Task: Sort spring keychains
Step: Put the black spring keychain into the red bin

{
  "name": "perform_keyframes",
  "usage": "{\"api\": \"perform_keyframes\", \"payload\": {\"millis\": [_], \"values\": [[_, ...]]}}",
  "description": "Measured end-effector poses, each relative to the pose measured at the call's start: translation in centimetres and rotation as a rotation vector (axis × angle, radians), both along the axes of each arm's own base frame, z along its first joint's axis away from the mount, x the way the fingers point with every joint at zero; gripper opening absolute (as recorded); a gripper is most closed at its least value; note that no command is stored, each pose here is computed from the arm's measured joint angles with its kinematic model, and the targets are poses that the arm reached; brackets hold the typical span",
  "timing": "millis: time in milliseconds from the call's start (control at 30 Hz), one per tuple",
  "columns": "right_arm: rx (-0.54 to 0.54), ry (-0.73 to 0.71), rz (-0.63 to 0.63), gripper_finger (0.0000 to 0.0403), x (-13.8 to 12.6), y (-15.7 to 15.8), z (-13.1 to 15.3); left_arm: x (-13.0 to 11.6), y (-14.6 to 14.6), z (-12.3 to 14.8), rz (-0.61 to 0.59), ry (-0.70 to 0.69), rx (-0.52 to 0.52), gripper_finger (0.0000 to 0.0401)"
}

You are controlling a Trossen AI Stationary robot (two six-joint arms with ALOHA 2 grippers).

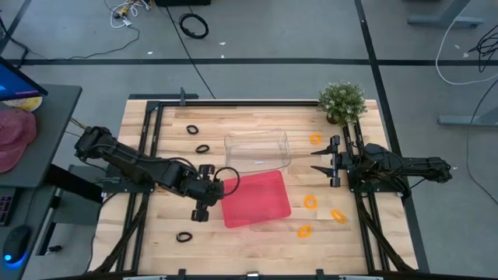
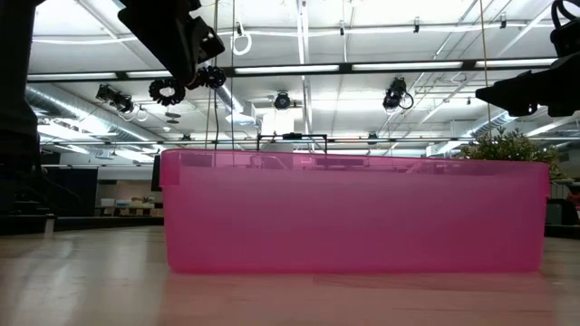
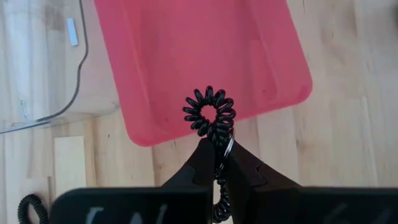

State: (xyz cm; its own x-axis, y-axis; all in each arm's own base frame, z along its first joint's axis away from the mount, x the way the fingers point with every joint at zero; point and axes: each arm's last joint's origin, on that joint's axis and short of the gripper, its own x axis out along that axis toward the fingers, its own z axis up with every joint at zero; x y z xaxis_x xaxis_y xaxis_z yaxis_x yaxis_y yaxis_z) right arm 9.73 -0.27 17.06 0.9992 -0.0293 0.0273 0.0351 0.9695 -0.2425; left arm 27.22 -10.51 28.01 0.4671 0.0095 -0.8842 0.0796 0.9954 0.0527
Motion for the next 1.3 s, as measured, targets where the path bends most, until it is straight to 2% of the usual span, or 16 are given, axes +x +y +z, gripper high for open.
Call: {"api": "perform_keyframes", "payload": {"millis": [533,767,1300], "values": [[0.0,0.0,0.0,0.0222,0.0,0.0,0.0,0.1,0.0,0.0,0.001,-0.008,-0.001,0.0017],[0.0,0.0,0.0,0.0222,0.0,0.0,0.0,1.0,0.4,0.4,-0.006,-0.079,-0.033,0.0017],[0.0,0.0,0.0,0.0222,0.0,0.0,0.0,2.2,1.5,0.0,0.013,-0.098,-0.062,0.0017]]}}
